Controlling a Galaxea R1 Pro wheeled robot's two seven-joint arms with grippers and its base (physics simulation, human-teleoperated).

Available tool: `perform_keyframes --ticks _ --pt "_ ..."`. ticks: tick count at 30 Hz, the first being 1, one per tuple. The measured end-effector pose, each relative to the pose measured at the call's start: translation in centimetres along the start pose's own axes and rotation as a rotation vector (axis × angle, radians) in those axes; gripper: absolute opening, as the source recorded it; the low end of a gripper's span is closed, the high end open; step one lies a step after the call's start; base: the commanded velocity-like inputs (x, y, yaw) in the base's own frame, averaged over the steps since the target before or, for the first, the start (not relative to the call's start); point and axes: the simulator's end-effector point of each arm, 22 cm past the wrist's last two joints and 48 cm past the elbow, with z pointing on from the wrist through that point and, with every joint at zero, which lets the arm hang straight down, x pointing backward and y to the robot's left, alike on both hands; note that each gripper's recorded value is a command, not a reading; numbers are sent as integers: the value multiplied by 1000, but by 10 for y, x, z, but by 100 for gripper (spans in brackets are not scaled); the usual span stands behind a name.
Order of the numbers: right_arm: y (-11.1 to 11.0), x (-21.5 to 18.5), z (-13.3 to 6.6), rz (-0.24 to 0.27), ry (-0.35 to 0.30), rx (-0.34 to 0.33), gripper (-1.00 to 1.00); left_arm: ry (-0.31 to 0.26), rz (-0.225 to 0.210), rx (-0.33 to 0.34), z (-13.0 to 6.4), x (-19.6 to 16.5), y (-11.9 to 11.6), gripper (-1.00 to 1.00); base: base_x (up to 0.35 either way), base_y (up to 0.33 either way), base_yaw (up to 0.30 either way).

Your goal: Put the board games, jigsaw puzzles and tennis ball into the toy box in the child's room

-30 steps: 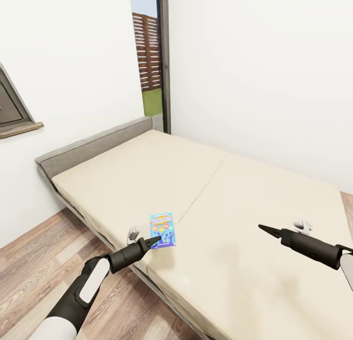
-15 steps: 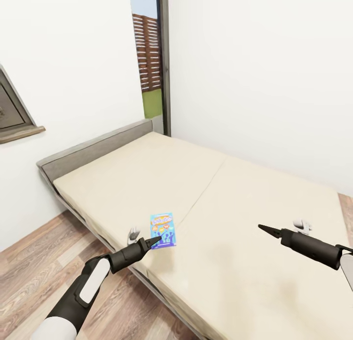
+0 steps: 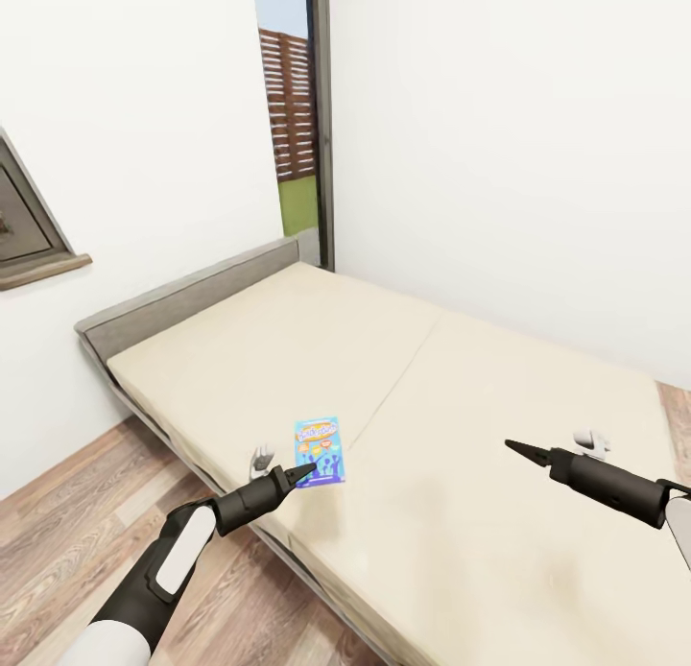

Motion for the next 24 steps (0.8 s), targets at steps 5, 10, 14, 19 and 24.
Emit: perform_keyframes --ticks 5,10,14,19,24 --pt "5 -7 -4 0 0 0 100 1 0 0 -2 -3 -8 -100 0 0 0" --pt "7 -9 -5 0 0 1 100 1 4 0 -3 -5 -13 -100 0 0 0" --pt "7 -9 -5 0 0 1 100 0 5 1 -2 -5 -13 -100 0 0 0" --pt "7 -9 -5 0 0 1 100 0 3 -1 -2 -4 -12 -100 1 0 0" --pt "7 -9 -5 0 0 1 100 0 1 -3 -3 -4 -11 -100 26 0 0"
